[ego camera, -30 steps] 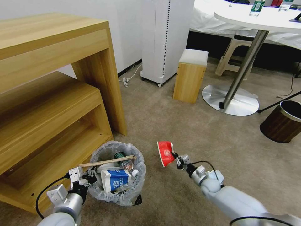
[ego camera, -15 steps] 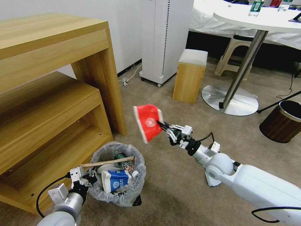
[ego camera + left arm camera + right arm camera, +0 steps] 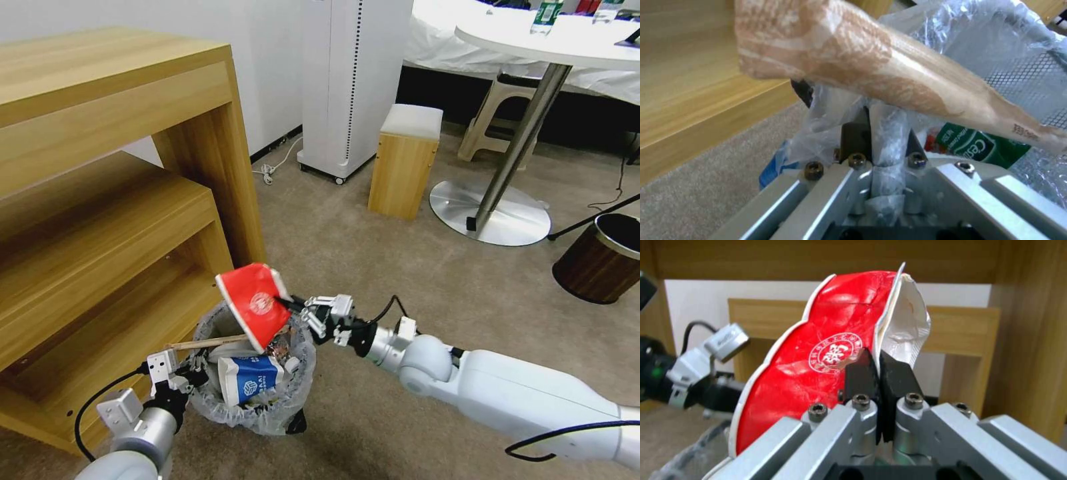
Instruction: Pick up the trash bin and place the garbage on the floor into it.
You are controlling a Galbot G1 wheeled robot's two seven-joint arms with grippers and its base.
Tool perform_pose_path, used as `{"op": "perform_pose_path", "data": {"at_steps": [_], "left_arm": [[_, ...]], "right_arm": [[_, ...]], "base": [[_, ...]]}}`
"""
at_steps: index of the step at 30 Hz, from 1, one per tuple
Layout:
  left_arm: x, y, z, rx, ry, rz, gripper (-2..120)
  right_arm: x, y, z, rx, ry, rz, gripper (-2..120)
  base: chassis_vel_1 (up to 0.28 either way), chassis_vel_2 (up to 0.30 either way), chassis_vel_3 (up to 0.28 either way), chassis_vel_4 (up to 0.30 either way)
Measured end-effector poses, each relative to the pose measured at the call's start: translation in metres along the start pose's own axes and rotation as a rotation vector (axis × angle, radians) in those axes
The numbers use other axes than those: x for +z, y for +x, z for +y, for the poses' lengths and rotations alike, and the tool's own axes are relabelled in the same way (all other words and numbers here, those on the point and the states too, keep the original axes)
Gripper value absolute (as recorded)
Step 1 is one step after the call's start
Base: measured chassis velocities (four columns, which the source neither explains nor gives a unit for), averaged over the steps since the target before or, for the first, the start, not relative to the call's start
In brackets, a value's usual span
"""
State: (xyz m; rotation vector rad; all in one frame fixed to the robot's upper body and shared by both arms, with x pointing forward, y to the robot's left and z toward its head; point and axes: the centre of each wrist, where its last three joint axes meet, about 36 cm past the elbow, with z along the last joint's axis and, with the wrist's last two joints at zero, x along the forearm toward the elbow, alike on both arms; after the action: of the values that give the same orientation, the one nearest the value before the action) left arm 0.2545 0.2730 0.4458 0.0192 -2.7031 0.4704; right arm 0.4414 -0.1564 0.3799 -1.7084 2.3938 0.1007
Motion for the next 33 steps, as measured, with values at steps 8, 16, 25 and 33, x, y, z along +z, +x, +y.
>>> {"op": "perform_pose_path", "data": {"at_steps": [8, 16, 25, 33], "left_arm": [[-0.003, 0.001, 0.000, 0.000, 0.002, -0.008, 1], [-0.003, 0.003, -0.005, 0.004, 0.015, -0.011, 1], [-0.002, 0.008, -0.007, 0.008, 0.014, -0.008, 1], [-0.001, 0.009, -0.010, 0.014, 0.016, -0.006, 1]], "right_arm": [[0.014, 0.001, 0.008, -0.009, -0.010, 0.033, 0], [0.030, 0.012, 0.017, 0.017, -0.029, 0.061, 0], [0.044, 0.018, 0.018, 0.096, -0.046, 0.112, 0], [0.055, 0.017, 0.013, 0.155, 0.013, 0.188, 4]], "base": [[0.000, 0.000, 0.000, 0.000], [0.000, 0.000, 0.000, 0.000], [0.000, 0.000, 0.000, 0.000], [0.000, 0.000, 0.000, 0.000]]}}
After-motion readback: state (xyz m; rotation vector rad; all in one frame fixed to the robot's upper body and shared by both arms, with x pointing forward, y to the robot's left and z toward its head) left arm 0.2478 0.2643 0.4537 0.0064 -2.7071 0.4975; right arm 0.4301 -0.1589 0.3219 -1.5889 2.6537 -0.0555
